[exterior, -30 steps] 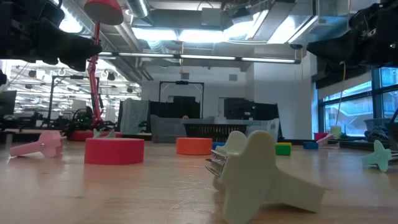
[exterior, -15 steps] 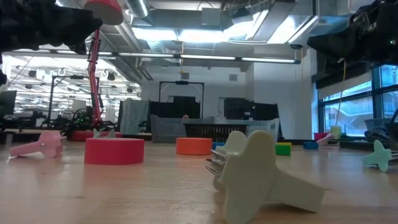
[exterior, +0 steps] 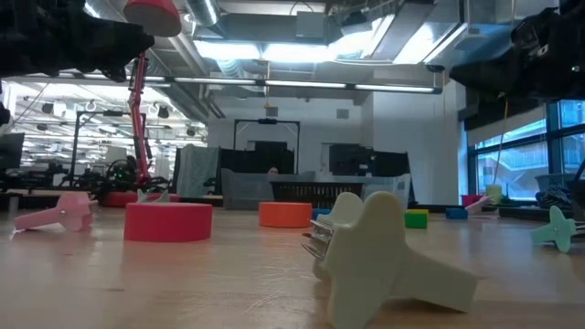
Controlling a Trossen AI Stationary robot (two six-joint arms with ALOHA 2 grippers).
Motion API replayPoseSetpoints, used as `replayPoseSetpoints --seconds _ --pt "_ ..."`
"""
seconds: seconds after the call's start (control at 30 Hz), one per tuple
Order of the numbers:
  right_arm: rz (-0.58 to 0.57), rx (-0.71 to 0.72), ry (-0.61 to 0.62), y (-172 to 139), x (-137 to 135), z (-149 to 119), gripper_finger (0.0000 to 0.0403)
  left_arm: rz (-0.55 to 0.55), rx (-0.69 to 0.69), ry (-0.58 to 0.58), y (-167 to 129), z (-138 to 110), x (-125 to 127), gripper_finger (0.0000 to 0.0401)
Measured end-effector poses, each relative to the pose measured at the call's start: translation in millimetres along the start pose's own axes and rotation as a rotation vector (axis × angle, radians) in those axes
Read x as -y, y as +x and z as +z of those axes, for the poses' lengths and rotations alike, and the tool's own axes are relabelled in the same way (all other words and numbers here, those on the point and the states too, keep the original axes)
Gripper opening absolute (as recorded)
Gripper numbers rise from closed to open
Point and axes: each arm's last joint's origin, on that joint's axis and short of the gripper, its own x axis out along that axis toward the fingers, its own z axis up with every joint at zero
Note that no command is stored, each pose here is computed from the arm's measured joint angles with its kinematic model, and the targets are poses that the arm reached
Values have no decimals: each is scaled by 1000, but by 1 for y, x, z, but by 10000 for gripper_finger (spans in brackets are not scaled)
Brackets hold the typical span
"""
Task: Pick and place Stapler, Stapler remover, tape
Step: Put the purple staple remover into the transparent bin
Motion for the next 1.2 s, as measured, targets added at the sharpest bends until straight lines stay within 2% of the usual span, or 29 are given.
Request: replayPoseSetpoints --seconds 0.07,0.1,0.17,0.27,0.4,0.5,0.6,1.2 --pt "-1 -12 -14 0 0 -1 33 5 -2 -3 0 0 0 120" --pt "-1 -24 -13 0 0 -2 33 81 20 -65 0 2 -2 121" --pt "-4 -32 -14 0 0 -3 33 341 92 -217 -1 9 -11 120" --pt "-4 -41 -13 0 0 -4 33 648 162 -335 -6 11 -19 118" --pt "-4 -43 -13 0 0 -4 33 944 178 -357 -12 9 -24 120" --pt "-4 -45 -13 0 0 -4 33 1080 181 -359 -15 8 -26 123" --pt "-4 -45 -13 0 0 -4 33 1145 182 -359 -17 8 -27 122" --pt "-4 -45 -13 0 0 -4 33 1148 181 -359 -17 8 -27 122"
